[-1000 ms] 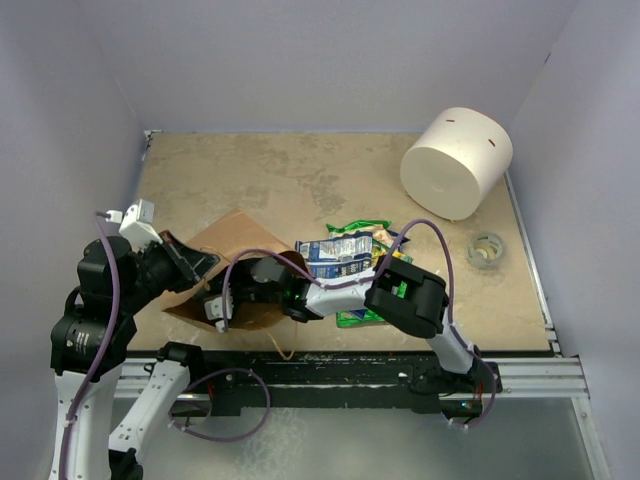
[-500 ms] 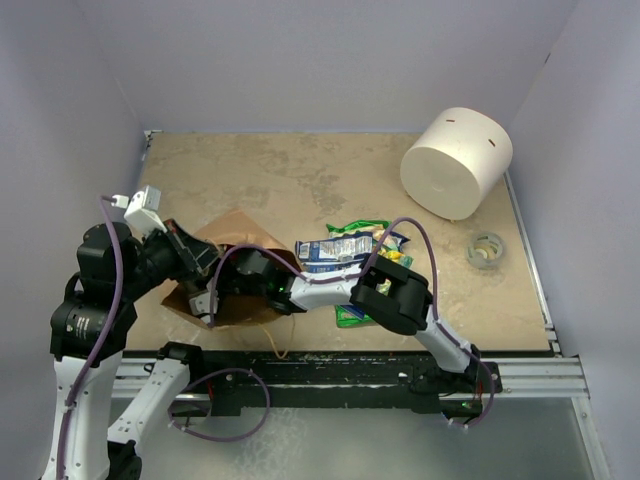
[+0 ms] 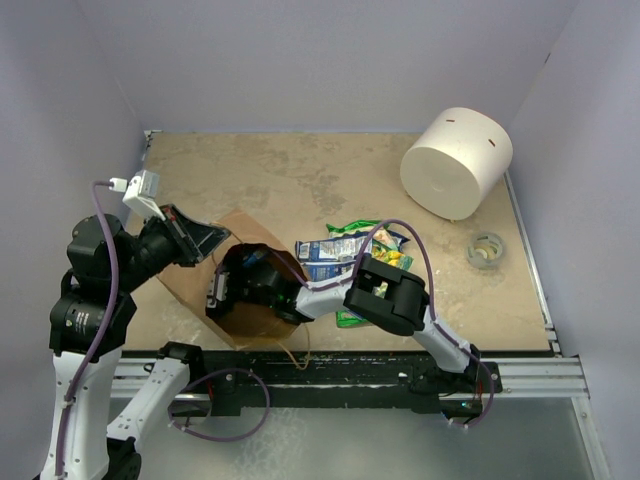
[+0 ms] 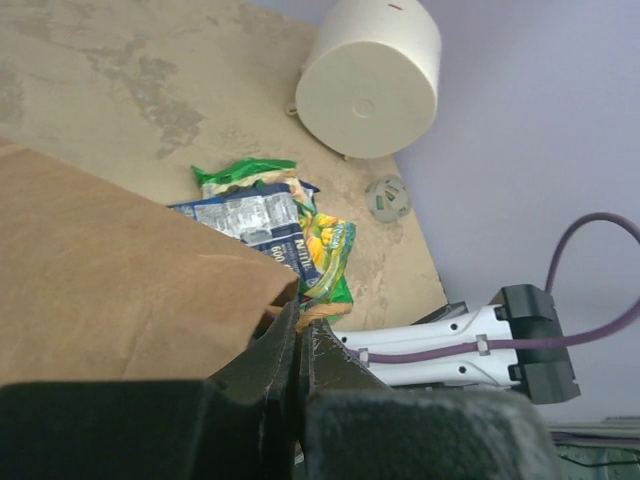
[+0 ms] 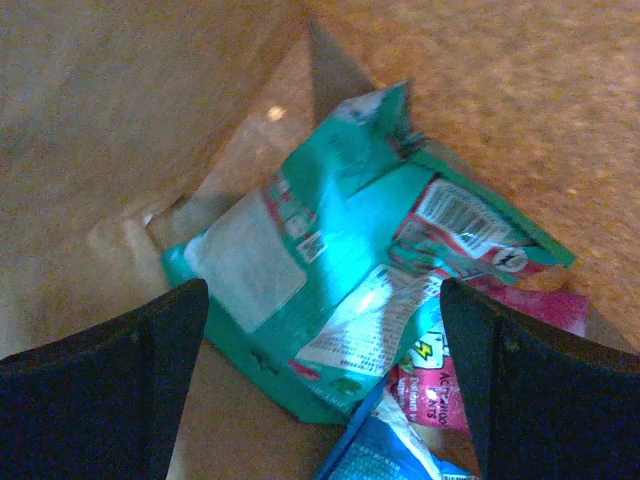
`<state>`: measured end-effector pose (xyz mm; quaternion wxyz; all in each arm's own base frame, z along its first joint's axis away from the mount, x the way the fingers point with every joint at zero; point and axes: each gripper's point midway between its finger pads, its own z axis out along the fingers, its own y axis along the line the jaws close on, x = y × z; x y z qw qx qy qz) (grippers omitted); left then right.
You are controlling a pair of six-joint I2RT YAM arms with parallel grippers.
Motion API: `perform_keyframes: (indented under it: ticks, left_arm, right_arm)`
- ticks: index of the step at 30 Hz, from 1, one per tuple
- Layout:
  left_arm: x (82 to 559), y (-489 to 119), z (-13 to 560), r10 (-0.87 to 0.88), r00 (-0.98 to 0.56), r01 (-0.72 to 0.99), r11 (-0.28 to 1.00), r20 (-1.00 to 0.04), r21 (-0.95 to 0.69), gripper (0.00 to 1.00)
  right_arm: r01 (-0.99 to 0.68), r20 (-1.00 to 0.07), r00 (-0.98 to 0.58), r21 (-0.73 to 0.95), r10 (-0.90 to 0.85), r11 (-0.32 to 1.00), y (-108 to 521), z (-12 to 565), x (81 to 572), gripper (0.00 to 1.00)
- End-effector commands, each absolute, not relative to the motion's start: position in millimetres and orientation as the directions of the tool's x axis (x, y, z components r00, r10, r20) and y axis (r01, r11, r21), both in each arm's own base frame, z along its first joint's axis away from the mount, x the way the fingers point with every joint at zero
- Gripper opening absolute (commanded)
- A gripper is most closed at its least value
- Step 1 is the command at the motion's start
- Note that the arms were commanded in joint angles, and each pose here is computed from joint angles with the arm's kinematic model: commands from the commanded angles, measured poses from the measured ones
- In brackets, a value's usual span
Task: Take the snacks out of the paper bag
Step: Take out the snack from the paper bag.
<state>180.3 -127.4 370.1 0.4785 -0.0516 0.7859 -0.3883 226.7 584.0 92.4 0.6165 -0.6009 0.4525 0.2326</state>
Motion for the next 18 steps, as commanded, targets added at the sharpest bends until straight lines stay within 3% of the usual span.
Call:
perform_keyframes:
  ticks: [1,10,15,18]
  left_arm:
    - [182,-144,399,-0.457,-0.501,0.423,0.611,-0.735,-0.669,0.00]
    - [178,-149,391,-0.435,-0.543,0.426,0.594,-0.718,-0.682,0.00]
    - [172,-145,387,-0.429,-0.542,0.414,0.612,-0.723,-0.674,0.00]
    - [169,-141,384,-0.424,-0.536,0.399,0.635,-0.730,-0.661,0.00]
  right_arm:
    - [-0.840,-0.917,0.387,-0.392,-0.093,0.375,592,153,242,0.99]
    - [-0.756,-0.949,0.205,-0.308,-0.239,0.577,590,100,289,0.99]
    - [-0.732,-0.946,0.165,-0.306,-0.278,0.609,585,86,305,0.85]
    - [-0.736,-0.952,0.149,-0.286,-0.266,0.613,583,86,309,0.71]
